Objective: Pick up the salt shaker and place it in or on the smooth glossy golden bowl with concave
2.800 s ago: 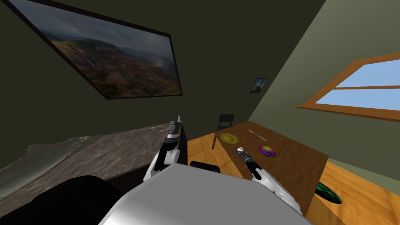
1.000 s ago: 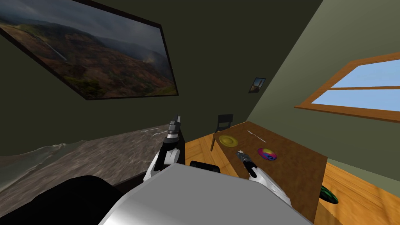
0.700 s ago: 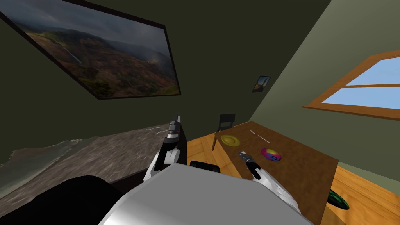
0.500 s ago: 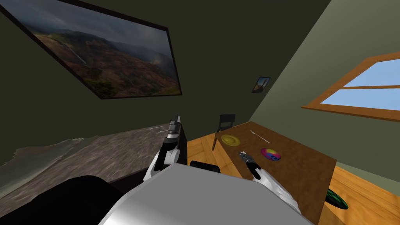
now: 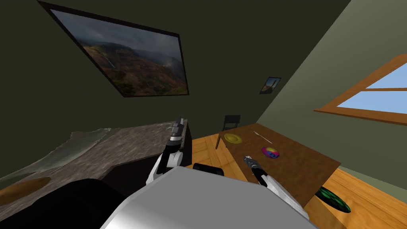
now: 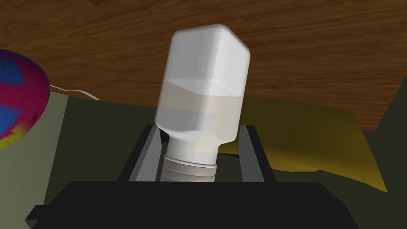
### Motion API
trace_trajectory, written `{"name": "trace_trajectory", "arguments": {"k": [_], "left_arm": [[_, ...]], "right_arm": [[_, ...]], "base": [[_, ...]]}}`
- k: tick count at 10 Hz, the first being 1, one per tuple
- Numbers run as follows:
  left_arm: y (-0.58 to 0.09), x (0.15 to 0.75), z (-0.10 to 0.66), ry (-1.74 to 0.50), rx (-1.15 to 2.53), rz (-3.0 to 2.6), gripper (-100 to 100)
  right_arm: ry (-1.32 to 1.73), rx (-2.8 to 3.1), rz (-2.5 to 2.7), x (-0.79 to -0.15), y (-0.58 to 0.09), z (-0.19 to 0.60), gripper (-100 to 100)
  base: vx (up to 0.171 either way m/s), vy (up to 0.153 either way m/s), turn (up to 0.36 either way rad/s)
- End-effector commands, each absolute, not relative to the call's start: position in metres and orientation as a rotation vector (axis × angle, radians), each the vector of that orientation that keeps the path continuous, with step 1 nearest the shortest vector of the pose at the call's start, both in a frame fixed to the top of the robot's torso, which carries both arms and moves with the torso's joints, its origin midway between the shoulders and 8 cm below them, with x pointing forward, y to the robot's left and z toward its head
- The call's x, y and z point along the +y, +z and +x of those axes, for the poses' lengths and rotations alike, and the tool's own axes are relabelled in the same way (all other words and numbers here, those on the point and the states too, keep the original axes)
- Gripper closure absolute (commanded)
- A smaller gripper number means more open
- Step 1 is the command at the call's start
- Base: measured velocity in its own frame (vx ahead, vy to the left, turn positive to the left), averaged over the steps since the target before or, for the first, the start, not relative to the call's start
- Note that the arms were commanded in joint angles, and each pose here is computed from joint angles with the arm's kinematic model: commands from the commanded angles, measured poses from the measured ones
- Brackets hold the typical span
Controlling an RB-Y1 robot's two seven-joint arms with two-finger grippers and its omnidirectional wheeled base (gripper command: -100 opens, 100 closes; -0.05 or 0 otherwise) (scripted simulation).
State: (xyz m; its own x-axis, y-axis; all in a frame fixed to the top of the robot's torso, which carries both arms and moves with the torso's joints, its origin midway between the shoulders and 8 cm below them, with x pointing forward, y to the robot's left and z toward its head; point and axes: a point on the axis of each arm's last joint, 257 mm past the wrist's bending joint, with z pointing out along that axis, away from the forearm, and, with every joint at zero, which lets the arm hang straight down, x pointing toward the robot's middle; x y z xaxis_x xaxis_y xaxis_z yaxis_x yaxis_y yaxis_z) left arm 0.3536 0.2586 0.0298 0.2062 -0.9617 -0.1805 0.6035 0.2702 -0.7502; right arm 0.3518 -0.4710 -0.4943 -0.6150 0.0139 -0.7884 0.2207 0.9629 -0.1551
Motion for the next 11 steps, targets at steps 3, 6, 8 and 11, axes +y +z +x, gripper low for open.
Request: {"name": "trace_trajectory", "arguments": {"k": [3, 6, 8, 11], "left_arm": [[0.030, 0.259, 0.354, -1.187, 0.721, -0.604, 0], [0.030, 0.259, 0.354, -1.187, 0.721, -0.604, 0], [0.030, 0.259, 0.354, -1.187, 0.721, -0.604, 0], [0.030, 0.259, 0.354, -1.187, 0.721, -0.604, 0]], "right_arm": [[-0.288, 2.189, 0.176, -0.469, -0.483, 0.346, 100], [-0.284, 2.166, 0.182, -0.468, -0.473, 0.343, 100], [-0.279, 2.144, 0.184, -0.469, -0.462, 0.343, 100], [-0.262, 2.120, 0.164, -0.472, -0.446, 0.346, 100]], "base": [[-0.221, -0.054, 0.180], [-0.191, -0.047, 0.149], [-0.209, -0.040, 0.204], [-0.136, -0.005, 0.124]]}}
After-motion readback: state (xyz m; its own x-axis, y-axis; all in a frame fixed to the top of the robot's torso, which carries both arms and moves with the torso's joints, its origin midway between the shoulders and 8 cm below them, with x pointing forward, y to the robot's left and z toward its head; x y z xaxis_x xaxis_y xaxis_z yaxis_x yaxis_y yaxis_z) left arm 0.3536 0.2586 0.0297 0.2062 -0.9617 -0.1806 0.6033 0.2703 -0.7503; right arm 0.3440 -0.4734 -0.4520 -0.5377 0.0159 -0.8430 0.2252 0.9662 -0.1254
